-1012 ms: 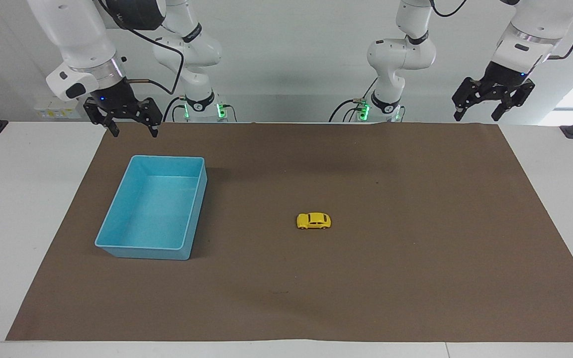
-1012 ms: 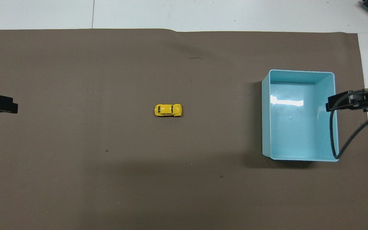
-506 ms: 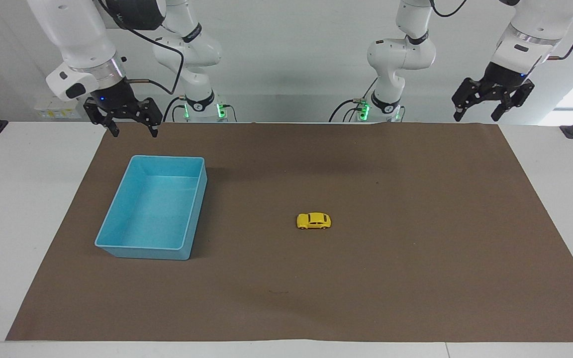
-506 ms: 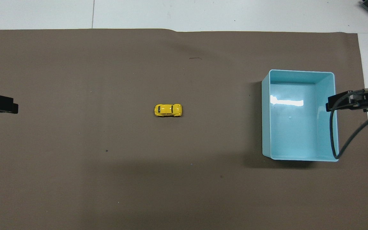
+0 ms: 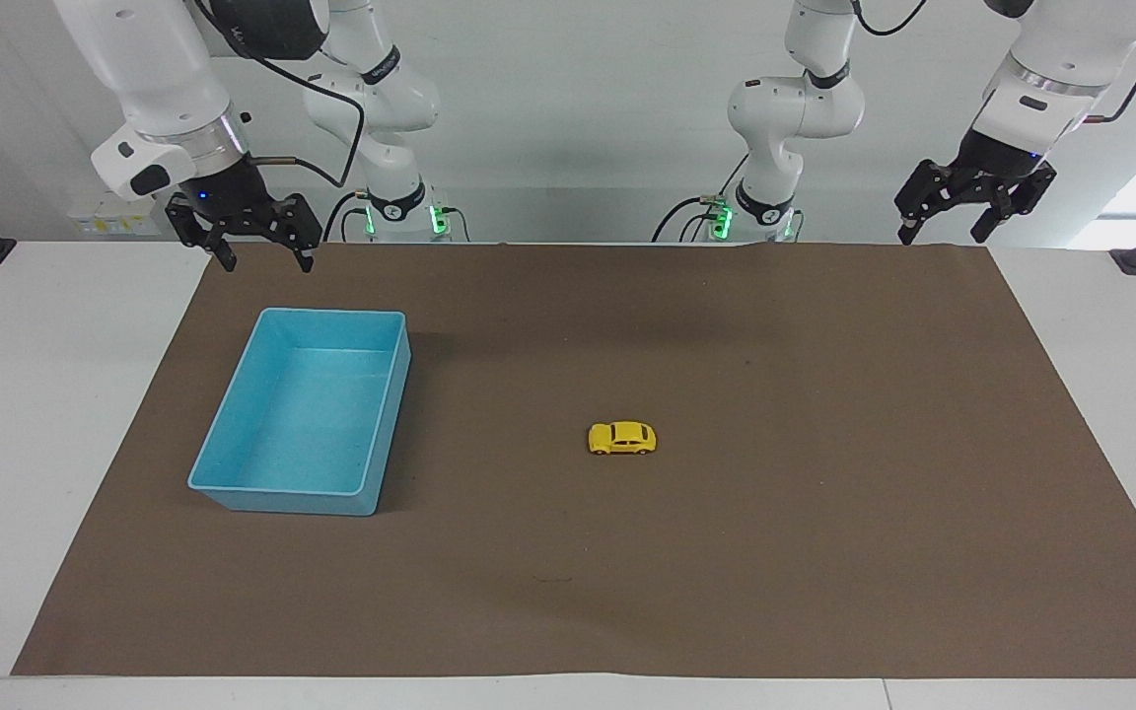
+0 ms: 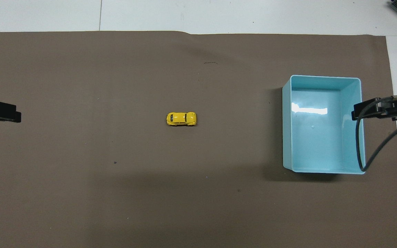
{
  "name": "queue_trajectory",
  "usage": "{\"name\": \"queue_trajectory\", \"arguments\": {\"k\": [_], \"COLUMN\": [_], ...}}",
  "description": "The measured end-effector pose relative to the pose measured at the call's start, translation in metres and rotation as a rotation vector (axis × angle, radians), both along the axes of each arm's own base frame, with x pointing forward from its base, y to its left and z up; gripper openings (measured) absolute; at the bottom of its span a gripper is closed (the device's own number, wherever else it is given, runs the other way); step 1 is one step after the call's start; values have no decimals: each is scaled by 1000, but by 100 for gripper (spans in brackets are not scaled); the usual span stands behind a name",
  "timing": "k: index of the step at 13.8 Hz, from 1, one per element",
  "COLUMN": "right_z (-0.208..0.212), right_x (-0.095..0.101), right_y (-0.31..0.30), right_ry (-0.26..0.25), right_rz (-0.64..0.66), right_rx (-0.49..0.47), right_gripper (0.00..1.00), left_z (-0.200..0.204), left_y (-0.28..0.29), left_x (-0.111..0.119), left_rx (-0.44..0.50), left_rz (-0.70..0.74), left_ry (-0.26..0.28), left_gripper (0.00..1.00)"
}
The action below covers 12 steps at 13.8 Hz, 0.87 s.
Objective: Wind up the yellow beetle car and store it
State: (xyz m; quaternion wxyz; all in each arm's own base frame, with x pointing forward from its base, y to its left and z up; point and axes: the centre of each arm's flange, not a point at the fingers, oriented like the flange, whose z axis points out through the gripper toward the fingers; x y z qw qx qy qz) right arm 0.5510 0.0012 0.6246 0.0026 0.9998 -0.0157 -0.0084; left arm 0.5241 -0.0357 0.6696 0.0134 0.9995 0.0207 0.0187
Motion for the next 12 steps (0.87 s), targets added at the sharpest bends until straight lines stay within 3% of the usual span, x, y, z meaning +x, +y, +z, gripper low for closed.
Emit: {"name": "queue_trajectory", "arguments": {"k": [12], "right_z": [0], "right_x": [0], "right_y": [0], "right_ry": [0], "right_rz": [0], "right_rx": [0], "right_gripper": [100], "left_z": [-18], "left_y": [-23], "left_x": [7], "left_rx": [-28], "left_rz": [507], "left_ry": [5], "left_gripper": [100]}}
